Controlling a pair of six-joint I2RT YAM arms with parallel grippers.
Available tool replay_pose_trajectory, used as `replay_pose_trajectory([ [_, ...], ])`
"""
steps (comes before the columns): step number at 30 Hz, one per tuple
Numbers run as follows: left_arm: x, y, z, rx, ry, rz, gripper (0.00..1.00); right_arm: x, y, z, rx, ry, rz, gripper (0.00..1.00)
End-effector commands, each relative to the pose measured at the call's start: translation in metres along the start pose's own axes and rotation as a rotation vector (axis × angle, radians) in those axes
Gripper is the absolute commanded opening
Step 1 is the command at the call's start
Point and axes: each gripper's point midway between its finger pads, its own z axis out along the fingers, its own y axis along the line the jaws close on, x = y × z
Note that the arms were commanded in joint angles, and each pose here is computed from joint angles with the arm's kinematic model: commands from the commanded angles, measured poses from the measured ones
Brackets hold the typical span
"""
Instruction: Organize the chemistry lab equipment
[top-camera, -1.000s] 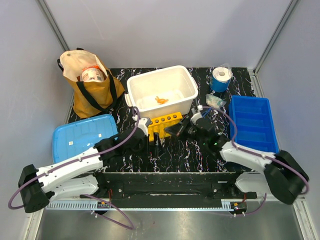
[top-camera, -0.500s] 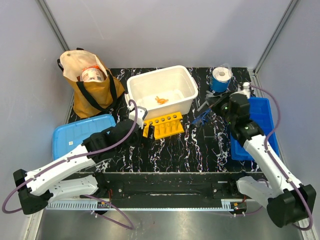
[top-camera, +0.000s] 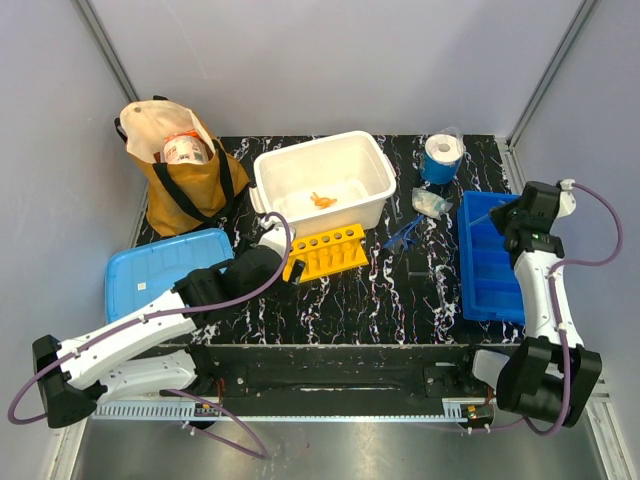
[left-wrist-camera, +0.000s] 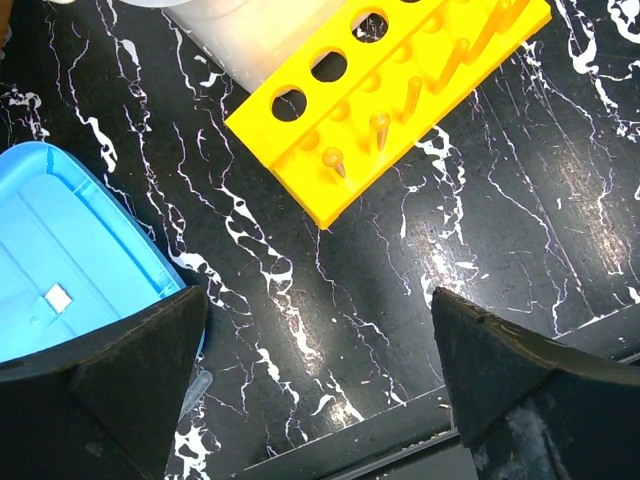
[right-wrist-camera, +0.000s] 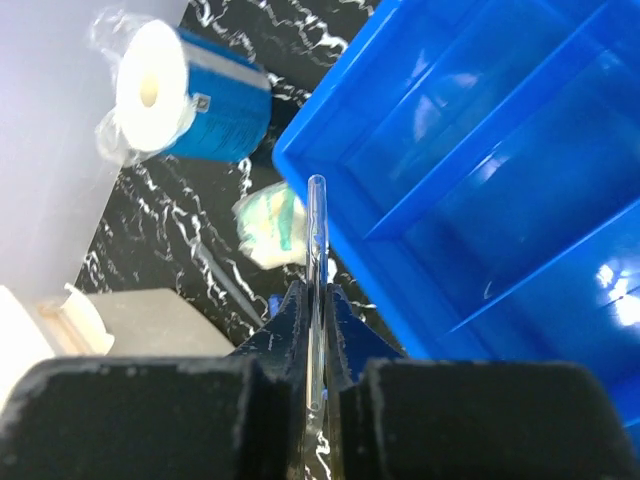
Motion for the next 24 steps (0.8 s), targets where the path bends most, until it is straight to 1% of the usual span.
replay_pose_trajectory([
  [1,-0.014,0.003,0.000,-0.020,-0.056,0.018,0.99,-0.017,-0.021,0.008,0.067,-0.041,0.010,0.08],
  [6,-0.012,0.001,0.000,-0.012,-0.046,0.020,0.99,-0.022,-0.047,0.029,0.150,-0.023,0.084,0.09],
  [11,-0.012,0.005,-0.001,-0.025,-0.055,0.012,0.99,-0.023,-0.066,0.040,0.211,-0.026,0.146,0.11],
  [18,-0.013,0.006,-0.002,-0.028,-0.058,0.010,0.99,-0.011,-0.089,0.054,0.284,0.002,0.192,0.12],
  [24,-0.011,0.006,-0.002,-0.026,-0.054,0.009,0.99,-0.001,-0.106,0.064,0.340,0.000,0.233,0.15],
])
